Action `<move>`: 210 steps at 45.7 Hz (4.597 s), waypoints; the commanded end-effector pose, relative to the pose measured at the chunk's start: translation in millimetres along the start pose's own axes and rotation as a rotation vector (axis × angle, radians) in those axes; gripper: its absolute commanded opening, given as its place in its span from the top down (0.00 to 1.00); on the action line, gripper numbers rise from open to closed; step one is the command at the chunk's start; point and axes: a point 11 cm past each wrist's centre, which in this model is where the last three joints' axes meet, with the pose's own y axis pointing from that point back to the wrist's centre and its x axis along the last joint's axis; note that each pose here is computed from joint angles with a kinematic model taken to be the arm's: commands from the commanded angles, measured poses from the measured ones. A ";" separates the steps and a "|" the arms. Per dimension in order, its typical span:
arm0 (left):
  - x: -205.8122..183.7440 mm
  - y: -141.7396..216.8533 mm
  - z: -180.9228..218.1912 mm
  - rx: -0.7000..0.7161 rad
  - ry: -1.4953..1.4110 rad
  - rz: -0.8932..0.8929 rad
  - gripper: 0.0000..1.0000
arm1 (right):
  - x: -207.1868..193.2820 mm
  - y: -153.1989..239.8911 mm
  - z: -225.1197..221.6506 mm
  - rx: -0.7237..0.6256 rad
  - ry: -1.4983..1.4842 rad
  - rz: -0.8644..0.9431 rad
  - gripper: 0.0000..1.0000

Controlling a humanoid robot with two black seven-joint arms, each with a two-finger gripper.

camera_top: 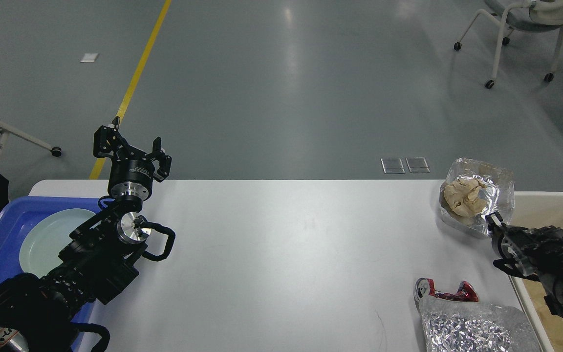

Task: Tidy desktop
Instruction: 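Lower the foil packet into the bin with the right gripper, then raise the right gripper and move it back over the table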

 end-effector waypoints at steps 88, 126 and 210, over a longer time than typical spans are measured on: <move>-0.1 0.0 -0.1 0.001 -0.001 -0.001 0.00 | 224.2 214.2 -188.4 0.574 0.072 -0.392 1.00; -0.1 0.0 -0.1 0.001 -0.001 -0.001 0.00 | 167.8 58.5 97.0 -0.120 -0.021 -0.227 0.39; 0.0 0.0 0.0 0.000 0.000 0.000 0.00 | 22.9 303.9 -211.8 0.397 0.910 -0.681 0.00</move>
